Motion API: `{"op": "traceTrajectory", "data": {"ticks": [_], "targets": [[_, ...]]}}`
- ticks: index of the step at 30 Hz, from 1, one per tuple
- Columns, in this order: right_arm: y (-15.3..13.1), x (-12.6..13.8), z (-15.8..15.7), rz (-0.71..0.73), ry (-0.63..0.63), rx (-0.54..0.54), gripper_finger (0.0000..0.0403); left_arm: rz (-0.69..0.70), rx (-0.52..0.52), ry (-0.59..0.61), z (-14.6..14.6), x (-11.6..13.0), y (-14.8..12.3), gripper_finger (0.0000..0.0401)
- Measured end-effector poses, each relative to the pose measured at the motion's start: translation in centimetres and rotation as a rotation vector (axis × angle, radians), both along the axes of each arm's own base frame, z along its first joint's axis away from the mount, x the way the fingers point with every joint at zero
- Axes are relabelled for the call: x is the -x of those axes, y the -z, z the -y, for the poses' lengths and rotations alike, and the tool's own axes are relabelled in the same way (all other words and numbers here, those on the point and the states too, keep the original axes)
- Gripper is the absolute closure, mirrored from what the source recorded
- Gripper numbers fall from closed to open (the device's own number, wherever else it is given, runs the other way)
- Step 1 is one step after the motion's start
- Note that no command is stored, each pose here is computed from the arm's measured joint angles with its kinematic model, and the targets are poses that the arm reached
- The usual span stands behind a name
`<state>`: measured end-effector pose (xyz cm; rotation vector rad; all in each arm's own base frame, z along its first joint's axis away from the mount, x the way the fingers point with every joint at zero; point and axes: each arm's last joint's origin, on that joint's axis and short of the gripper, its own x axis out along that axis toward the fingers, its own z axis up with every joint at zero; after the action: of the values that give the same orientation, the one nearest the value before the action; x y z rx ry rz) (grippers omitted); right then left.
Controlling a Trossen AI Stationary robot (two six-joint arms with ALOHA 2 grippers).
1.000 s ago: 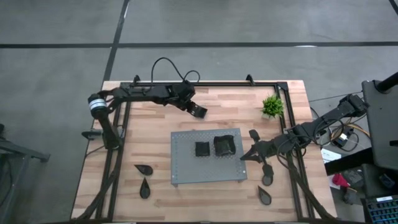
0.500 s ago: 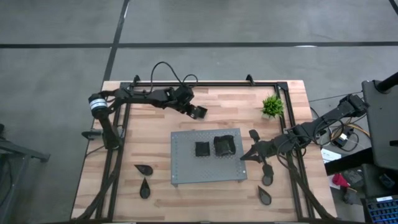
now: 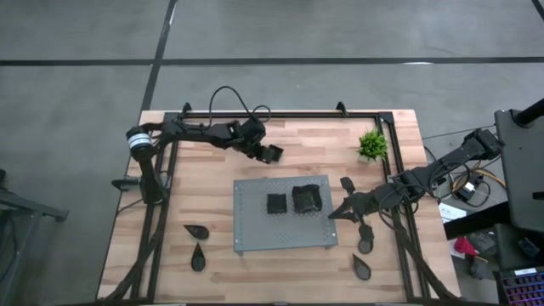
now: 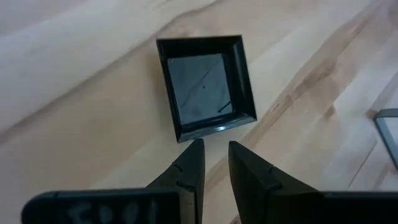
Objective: Pick & Place Mini shaped plates
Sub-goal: Stack the square plate on top of the square plate on the shelf
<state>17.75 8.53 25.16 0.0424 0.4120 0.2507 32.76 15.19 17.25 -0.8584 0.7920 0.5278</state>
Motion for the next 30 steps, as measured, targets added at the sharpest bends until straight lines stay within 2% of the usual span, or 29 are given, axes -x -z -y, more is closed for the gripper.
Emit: {"op": "traceTrajectory", "data": {"ticks": [18,30], "targets": [[0.00,0.00,0.00,0.001,-0.002,0.004,0.0394,-0.021,-0.107,-0.043,-0.64,-0.29,0.16,0.0336],[0.00,0.00,0.00,0.001,-0.002,0.005,0.0394,-0.051,-0.127,-0.049,-0.79,-0.04,0.48,0.0336]]}}
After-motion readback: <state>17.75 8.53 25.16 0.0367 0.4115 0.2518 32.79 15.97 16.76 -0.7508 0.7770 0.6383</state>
